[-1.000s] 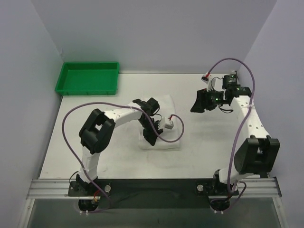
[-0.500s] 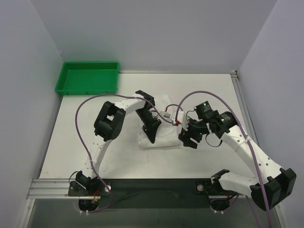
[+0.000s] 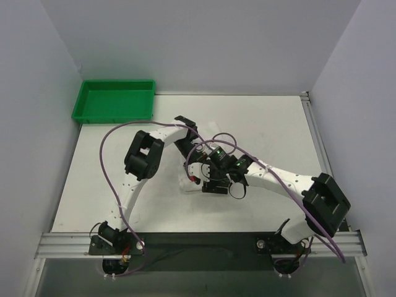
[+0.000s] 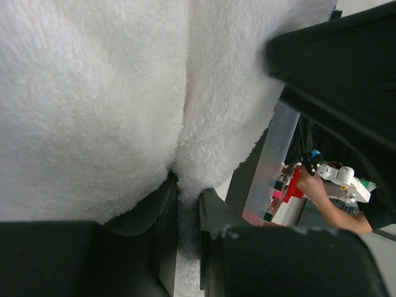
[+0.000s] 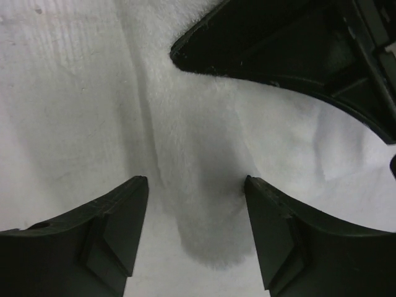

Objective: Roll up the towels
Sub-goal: Roll the towel

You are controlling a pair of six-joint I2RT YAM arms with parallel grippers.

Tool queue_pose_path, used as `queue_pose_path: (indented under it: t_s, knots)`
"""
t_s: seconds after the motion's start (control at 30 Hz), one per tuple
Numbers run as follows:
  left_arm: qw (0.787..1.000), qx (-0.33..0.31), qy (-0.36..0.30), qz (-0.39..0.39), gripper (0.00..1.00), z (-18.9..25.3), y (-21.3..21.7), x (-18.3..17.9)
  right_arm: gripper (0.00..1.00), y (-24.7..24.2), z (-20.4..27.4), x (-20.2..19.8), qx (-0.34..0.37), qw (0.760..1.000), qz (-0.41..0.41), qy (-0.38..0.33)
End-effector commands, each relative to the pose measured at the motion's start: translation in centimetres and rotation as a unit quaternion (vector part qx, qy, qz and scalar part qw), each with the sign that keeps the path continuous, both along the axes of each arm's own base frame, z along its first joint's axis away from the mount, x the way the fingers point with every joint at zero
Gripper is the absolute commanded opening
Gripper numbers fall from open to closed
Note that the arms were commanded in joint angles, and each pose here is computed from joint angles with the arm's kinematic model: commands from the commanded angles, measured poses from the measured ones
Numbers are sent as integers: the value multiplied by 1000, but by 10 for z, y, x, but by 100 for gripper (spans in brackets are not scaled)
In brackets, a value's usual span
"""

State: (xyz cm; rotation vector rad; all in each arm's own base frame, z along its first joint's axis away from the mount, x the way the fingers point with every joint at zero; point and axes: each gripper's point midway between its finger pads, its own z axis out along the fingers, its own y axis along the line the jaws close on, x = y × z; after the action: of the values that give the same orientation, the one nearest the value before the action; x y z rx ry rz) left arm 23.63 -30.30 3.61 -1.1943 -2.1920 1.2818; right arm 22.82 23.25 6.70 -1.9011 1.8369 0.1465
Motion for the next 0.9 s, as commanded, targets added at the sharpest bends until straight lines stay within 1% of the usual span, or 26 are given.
queue_pose_path:
  t_s: [0.0, 0.07, 0.1, 0.17, 0.2, 0.23, 0.27, 0.33, 0.37, 0.4, 0.43, 0.47, 0.5, 0.53, 0.57, 0.6, 0.7, 0.77, 0.87]
  knots:
    - [996, 82, -5, -37, 4, -41, 38, 2, 61, 4, -22, 15, -18, 999, 12, -39]
    - [996, 82, -5, -33, 4, -40, 40, 3, 55, 2, -35, 12, -25, 999, 13, -29]
    - [996, 83, -5, -32, 4, -40, 41, 3, 44, -1, -40, 10, -29, 999, 10, -21]
    - [996, 82, -3, -27, 5, -40, 44, 4, 36, -3, -47, 3, -27, 1000, -1, 4]
    - [996, 83, -3, -22, 7, -39, 45, 5, 30, -8, -51, 0, -31, 999, -12, 27]
    - [996, 83, -3, -18, 8, -38, 47, 4, 26, -9, -52, -4, -27, 998, -28, 48]
    - [997, 81, -3, -14, 8, -39, 49, 4, 18, -6, -54, -10, -15, 996, -35, 82]
    - [998, 69, -10, -6, 10, -31, 49, 3, 9, -9, -47, -11, -7, 990, -60, 126]
    - [997, 74, -3, 4, 11, -35, 53, -3, 5, -4, -46, -20, 11, 984, -65, 166]
    - [998, 69, -3, 11, 15, -33, 53, -3, 0, -5, -42, -24, 15, 979, -71, 189]
    - [998, 56, -1, 21, 17, -24, 51, -5, 0, -1, -35, -20, 36, 975, -79, 206]
    - [998, 49, -4, 32, 18, -24, 51, -3, 0, 2, -34, -22, 41, 969, -82, 230]
    - [997, 55, 15, 54, 19, -24, 56, -6, 0, 2, -30, -40, 38, 955, -76, 283]
    - [996, 40, 22, 71, 23, -16, 54, -5, 0, 11, -18, -35, 48, 952, -72, 295]
    - [995, 40, 27, 86, 25, -16, 54, -3, 0, 11, -23, -40, 39, 941, -74, 329]
    - [993, 45, 39, 99, 27, -17, 59, -4, 0, 11, -17, -55, 37, 925, -67, 372]
    - [990, 42, 62, 121, 34, -17, 65, -5, 0, 13, -15, -63, 27, 907, -67, 415]
    - [987, 36, 72, 139, 39, -16, 69, -1, 0, 12, -18, -65, 19, 901, -64, 429]
    - [983, 16, 68, 171, 42, -8, 78, 15, 0, 8, -21, -69, 4, 897, -58, 439]
